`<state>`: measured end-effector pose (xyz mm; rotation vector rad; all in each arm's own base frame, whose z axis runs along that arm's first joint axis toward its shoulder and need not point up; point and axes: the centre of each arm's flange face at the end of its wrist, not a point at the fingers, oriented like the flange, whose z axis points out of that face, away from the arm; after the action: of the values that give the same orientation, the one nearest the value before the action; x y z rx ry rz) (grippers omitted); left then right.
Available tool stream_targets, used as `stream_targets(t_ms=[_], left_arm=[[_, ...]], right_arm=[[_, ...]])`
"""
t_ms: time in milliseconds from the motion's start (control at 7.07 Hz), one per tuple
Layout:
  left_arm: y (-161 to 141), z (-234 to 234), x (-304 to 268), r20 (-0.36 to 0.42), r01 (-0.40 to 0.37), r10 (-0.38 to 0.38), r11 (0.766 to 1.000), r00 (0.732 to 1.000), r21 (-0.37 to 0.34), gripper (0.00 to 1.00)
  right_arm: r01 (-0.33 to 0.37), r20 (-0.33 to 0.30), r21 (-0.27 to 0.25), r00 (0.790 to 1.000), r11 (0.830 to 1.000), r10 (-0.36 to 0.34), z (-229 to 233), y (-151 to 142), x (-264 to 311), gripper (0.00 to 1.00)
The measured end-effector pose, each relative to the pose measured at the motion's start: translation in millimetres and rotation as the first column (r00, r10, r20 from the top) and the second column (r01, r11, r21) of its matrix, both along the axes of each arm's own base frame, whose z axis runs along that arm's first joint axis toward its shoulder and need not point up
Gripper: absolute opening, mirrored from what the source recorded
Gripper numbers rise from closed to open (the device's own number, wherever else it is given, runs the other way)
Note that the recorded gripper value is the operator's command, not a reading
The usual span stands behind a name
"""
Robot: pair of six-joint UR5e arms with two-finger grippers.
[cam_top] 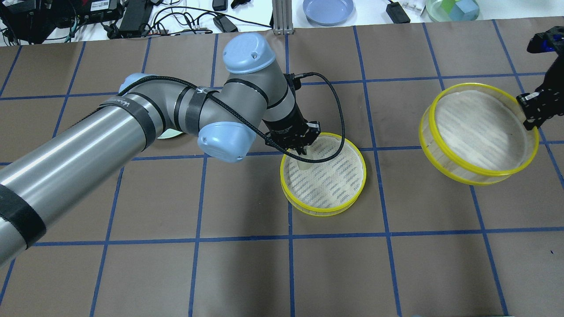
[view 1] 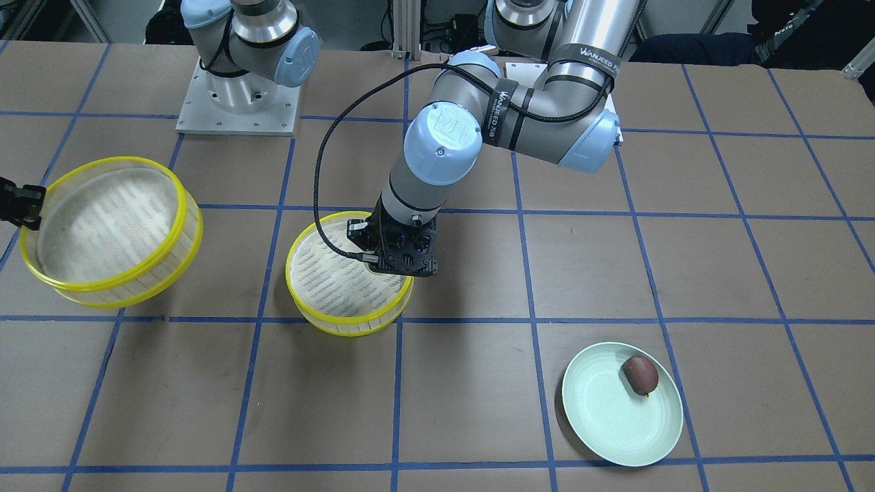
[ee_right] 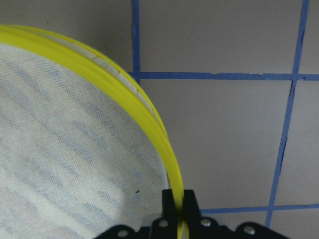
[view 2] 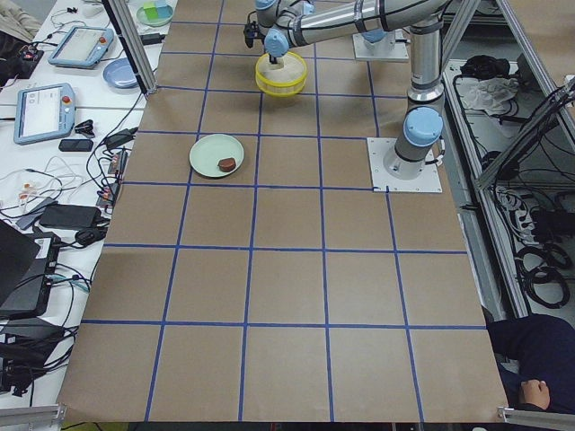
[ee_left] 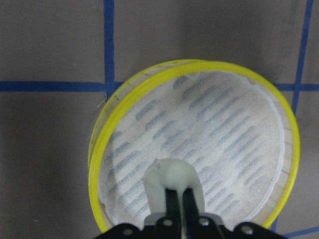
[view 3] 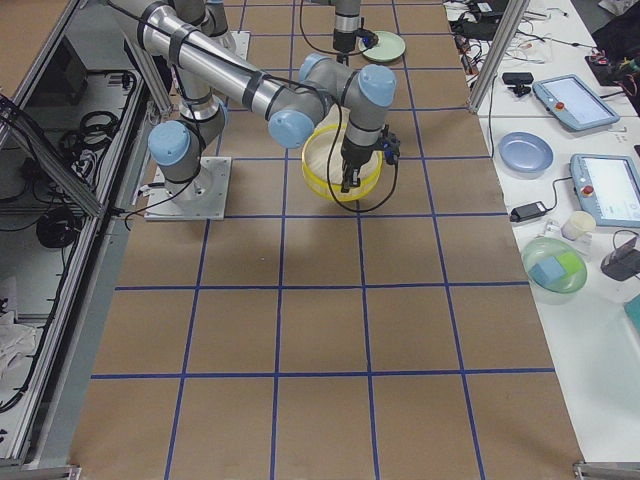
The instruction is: Stack buns with steamer
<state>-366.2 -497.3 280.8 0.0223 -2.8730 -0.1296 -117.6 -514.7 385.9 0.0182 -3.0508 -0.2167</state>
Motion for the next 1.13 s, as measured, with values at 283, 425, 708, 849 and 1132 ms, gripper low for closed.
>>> stream_targets(t_ms=[283,425,708,849,1132], left_arm=[[12,-23,0,0.038,0.066,-0.066,0.998,0.997,0.021,0.30],[13,-31,0,0.045,0.070,-0.072,0.997,0.996,0.033,0.98],[11,-33,-1,0.045,0.062,-0.063,0.997,0.997,0.036,1.00],[10,-31,-1,0.044,0.058,-0.060,0.998,0.997,0.031,1.00],[8,-27,-1,0.043,0.051,-0.052,0.998,0.998,0.026,1.00]], right_arm=[[0.030,0.010,0.013,0.999,0.999,-0.030,-4,8,47,0.00],[0.041,0.006,0.014,0.999,0.999,-0.041,-7,8,67,0.00],[0.055,-0.008,0.006,0.998,0.998,-0.055,-14,5,98,0.00],[0.048,-0.021,-0.004,0.999,0.999,-0.048,-20,4,116,0.00],[0.037,-0.031,-0.022,0.999,0.999,-0.037,-29,5,148,0.00]])
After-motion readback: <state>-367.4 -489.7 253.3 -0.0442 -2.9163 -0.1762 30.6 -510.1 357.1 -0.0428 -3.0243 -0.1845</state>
